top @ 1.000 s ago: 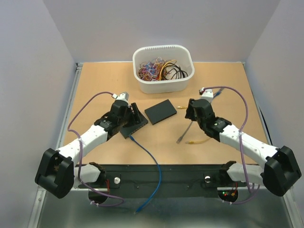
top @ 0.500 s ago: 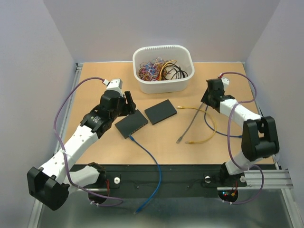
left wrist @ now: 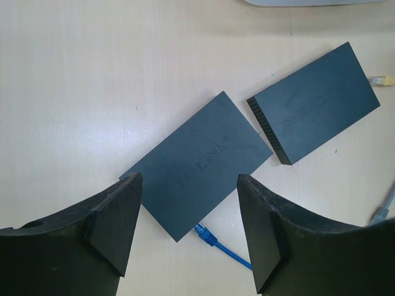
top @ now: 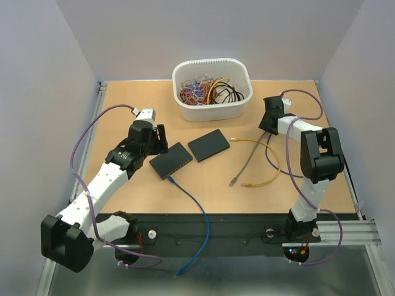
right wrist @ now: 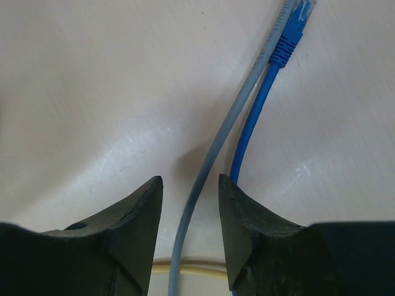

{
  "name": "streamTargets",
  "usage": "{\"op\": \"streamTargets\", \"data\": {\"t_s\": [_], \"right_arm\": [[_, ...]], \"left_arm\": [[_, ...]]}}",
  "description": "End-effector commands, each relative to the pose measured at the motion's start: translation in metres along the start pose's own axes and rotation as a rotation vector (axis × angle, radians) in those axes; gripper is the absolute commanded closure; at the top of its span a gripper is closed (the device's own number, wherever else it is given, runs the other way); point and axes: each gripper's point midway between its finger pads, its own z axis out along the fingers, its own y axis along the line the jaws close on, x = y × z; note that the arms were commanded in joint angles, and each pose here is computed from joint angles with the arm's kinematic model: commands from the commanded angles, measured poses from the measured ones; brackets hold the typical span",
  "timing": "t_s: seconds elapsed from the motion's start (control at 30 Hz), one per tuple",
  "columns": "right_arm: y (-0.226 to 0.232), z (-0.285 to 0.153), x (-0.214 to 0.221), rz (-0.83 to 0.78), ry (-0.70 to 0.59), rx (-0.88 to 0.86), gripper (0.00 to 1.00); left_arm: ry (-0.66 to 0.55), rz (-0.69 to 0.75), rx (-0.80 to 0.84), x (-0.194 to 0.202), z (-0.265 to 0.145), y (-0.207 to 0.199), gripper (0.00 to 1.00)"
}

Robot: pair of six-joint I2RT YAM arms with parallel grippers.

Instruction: Insert the plug into the switch port

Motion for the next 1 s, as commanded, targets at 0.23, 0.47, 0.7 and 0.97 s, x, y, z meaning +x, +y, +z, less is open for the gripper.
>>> {"op": "streamTargets", "data": {"t_s": [0.23,0.47,0.7,0.97], "right_arm": [[-0.002,0.028,-0.001,0.009,0.008,0.035,0.77],[0.002,0.011,-0.02,0.007,-0.044,0.002,1.0],[0.036,-0.061,-0.056,-0.103,-0.118,-0.252,1.0],[0.106,-0.171,0.015,-0.412,-0.119,-0.626,1.0]], "left_arm": [[0.002,-0.021,0.0,-0.008,0.012,0.012,0.26],[0.002,-0.029,-0.021,-0.009,0.015,0.017,0.26],[-0.011,-0.04,-0.026,-0.013,0.013,0.02,0.27],[-0.033,-0.052,-0.026,-0.018,0.01,0.023,0.27]]}}
